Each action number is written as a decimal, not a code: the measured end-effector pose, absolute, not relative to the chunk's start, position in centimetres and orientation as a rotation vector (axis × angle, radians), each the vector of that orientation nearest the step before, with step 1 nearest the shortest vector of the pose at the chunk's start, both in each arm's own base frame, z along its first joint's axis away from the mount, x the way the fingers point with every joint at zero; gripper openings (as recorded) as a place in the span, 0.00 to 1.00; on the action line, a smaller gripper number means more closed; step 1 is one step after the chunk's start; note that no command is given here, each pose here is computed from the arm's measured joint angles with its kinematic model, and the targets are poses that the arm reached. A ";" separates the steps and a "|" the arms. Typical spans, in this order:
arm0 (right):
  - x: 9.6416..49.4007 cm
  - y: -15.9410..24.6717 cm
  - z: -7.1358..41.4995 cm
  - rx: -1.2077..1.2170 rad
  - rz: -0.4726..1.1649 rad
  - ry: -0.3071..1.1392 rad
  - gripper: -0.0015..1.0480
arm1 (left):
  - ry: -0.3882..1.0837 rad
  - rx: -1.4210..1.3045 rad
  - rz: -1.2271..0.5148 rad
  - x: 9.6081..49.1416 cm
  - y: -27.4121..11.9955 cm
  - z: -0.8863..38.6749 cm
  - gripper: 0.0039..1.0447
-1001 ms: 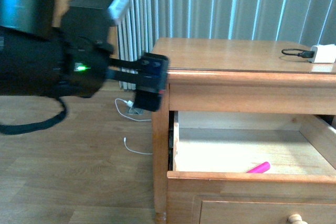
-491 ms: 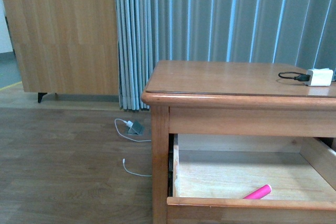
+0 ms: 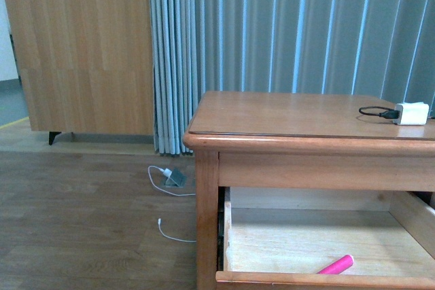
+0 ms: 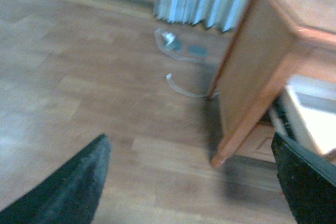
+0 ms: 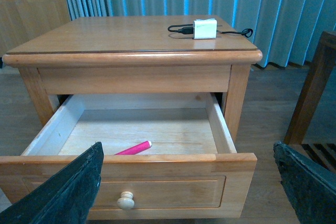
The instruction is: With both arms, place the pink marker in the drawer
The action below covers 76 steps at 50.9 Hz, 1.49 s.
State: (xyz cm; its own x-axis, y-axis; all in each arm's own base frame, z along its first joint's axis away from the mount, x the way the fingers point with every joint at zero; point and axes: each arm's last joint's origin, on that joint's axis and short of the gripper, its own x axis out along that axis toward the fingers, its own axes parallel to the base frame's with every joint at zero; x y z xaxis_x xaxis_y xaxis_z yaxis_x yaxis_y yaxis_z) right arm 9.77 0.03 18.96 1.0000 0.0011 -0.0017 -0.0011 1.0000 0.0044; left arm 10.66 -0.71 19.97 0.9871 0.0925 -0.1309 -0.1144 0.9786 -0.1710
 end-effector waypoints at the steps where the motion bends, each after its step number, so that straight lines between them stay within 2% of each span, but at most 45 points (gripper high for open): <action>1: 9.8 0.0 19.0 0.004 0.001 0.002 0.92 | 0.099 -0.169 0.070 10.6 -0.6 19.8 0.86; 8: 9.8 0.0 19.0 0.004 0.001 0.002 0.92 | -0.003 -0.056 0.007 9.7 0.0 19.4 0.62; 24: 9.8 0.0 19.0 0.004 0.001 0.002 0.92 | 0.006 -0.013 -0.001 9.8 0.0 17.9 0.04; 62: 9.8 0.0 18.9 0.004 0.001 0.002 0.92 | -0.015 -0.007 -0.002 9.6 0.0 17.1 0.04; 70: 9.8 0.0 18.9 0.001 -0.002 0.002 0.92 | -0.015 -0.007 -0.002 9.6 0.0 17.1 0.28; 76: 10.0 -0.4 18.6 -0.134 -0.006 0.074 0.92 | -0.015 -0.007 -0.002 9.6 0.0 17.1 0.49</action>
